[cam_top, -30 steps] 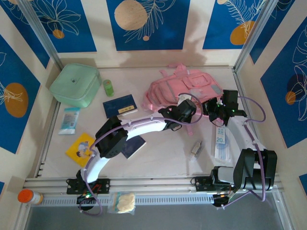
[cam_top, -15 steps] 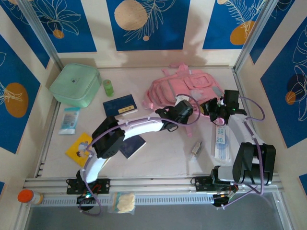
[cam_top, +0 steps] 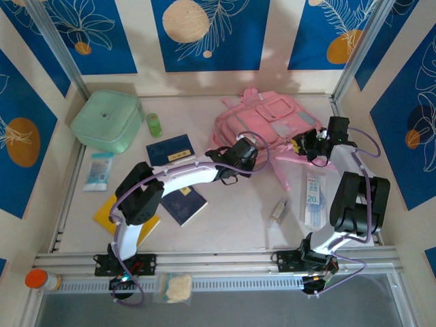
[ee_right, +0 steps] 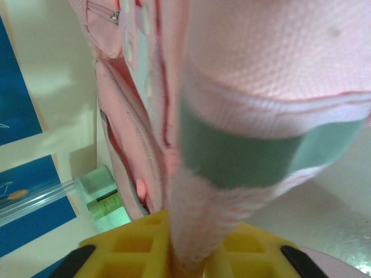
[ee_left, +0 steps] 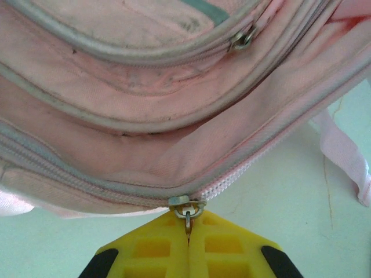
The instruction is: Pack books, pencil case, and school supplies into a backpack
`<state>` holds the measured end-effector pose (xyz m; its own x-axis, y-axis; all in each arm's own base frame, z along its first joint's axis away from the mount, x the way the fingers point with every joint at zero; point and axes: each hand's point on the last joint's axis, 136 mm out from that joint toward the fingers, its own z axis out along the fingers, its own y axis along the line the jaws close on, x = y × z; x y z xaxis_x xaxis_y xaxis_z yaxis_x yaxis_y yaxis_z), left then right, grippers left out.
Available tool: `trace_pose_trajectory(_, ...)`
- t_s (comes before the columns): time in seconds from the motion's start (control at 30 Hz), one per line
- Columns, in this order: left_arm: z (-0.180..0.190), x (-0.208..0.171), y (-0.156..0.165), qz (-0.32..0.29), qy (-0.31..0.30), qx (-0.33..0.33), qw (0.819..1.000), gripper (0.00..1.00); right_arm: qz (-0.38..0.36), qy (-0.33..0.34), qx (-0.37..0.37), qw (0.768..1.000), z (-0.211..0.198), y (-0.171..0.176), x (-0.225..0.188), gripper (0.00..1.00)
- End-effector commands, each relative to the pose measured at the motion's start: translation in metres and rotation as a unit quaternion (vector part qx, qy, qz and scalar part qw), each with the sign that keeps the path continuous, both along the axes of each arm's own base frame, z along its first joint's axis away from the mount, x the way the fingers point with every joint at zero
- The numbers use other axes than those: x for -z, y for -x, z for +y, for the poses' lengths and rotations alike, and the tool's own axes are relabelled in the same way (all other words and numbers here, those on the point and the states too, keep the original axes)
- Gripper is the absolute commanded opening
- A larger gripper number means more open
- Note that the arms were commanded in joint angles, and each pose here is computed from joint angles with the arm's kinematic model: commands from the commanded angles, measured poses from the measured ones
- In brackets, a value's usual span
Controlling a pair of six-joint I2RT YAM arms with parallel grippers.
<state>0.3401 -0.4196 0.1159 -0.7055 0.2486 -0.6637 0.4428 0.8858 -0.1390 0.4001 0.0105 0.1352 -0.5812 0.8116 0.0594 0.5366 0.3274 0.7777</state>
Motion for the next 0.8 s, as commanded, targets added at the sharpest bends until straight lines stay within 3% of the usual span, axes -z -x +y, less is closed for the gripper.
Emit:
trace_pose_trajectory(0.0,-0.006,-0.005,-0.006,0.013,0.012,0.000,1.000,0.00,-0.025,-0.010,-0.012,1.000,0.006,0.014,-0.014,0.34)
trace_pose_trajectory(0.13,-0.012,-0.016,-0.010,0.003,0.032,0.001,0.999,0.00,-0.023,-0.039,-0.011,0.999,0.022,0.039,-0.012,0.55)
trace_pose_trajectory(0.4,-0.018,-0.025,-0.012,-0.001,0.044,0.009,0.999,0.00,0.031,-0.069,-0.015,0.997,0.086,0.070,0.008,0.70)
trace_pose_trajectory(0.5,-0.017,-0.023,-0.013,-0.001,0.043,0.004,0.999,0.00,0.044,-0.074,-0.009,0.996,0.101,0.059,0.016,0.70)
trace_pose_trajectory(0.7,-0.011,-0.020,-0.015,-0.003,0.033,-0.007,0.999,0.00,0.052,-0.046,-0.003,0.998,0.113,0.030,0.030,0.62)
trace_pose_trajectory(0.77,-0.013,-0.020,-0.014,-0.001,0.037,-0.005,0.999,0.00,0.055,-0.048,-0.011,0.997,0.120,0.023,0.034,0.55)
